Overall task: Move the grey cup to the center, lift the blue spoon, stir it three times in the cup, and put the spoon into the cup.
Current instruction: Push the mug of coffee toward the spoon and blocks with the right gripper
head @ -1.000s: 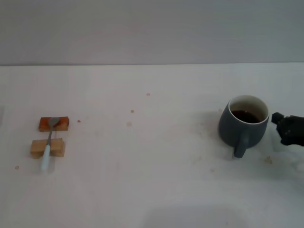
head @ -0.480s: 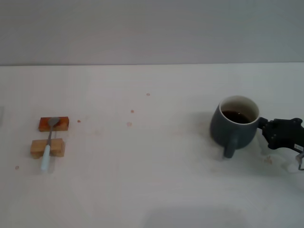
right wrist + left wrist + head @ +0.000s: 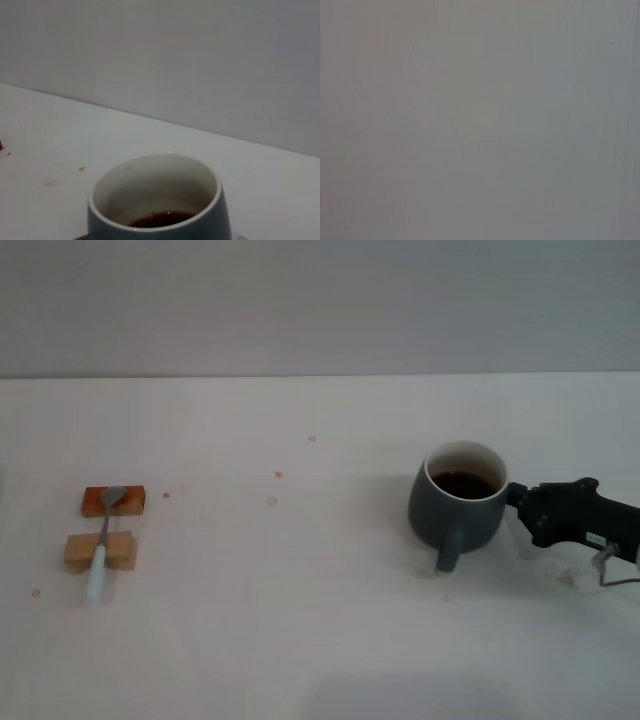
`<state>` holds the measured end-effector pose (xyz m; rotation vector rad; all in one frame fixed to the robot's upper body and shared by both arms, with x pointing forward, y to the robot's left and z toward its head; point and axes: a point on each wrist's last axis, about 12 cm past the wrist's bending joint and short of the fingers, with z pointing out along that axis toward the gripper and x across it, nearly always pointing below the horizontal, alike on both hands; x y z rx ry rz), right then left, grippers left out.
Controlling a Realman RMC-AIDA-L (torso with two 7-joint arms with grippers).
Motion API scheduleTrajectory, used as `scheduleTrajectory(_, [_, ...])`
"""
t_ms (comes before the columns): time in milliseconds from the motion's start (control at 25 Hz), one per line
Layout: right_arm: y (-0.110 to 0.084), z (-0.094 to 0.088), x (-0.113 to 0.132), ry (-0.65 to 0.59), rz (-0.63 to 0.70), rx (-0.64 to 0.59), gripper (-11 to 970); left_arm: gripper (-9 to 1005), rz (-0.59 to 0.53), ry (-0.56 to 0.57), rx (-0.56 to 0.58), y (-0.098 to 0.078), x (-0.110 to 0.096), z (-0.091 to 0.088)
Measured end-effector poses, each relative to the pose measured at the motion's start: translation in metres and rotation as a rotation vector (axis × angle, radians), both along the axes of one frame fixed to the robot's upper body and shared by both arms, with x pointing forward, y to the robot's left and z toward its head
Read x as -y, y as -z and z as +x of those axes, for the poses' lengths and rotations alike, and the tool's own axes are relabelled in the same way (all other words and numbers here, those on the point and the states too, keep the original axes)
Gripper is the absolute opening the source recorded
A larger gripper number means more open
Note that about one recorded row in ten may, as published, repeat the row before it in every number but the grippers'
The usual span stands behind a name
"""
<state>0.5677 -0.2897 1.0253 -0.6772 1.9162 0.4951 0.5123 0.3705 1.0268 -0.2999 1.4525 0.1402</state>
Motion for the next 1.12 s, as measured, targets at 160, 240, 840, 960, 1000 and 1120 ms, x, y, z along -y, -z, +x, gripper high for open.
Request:
scheduleTrajectory(160, [-0.002, 0.008, -0.01, -0.009, -0.011, 0.005, -1, 786, 0.0, -0.003, -0.002, 0.001, -0.001, -0.002])
scheduleTrajectory(240, [-0.004, 0.011, -0.015, -0.015, -0.016, 0.007, -1, 785, 0.001, -0.004, -0.002, 0.001, -0.001, -0.002])
scheduleTrajectory(840, [-0.006, 0.028, -0.063, -0.059, -0.039, 0.005, -2, 785, 0.002, -0.017, 0.012, 0.002, -0.011, -0.014])
scheduleTrajectory(960, [-0.006, 0.03, -0.077, -0.061, -0.036, 0.0, -2, 785, 0.006, -0.018, 0.017, 0.002, -0.013, -0.018])
scheduleTrajectory(1000, [-0.006, 0.031, -0.081, -0.063, -0.038, 0.0, -2, 785, 0.006, -0.018, 0.017, 0.002, -0.013, -0.018])
scheduleTrajectory(1120, [-0.006, 0.033, -0.088, -0.066, -0.04, 0.001, -2, 785, 0.0, -0.017, 0.021, 0.002, -0.015, -0.02])
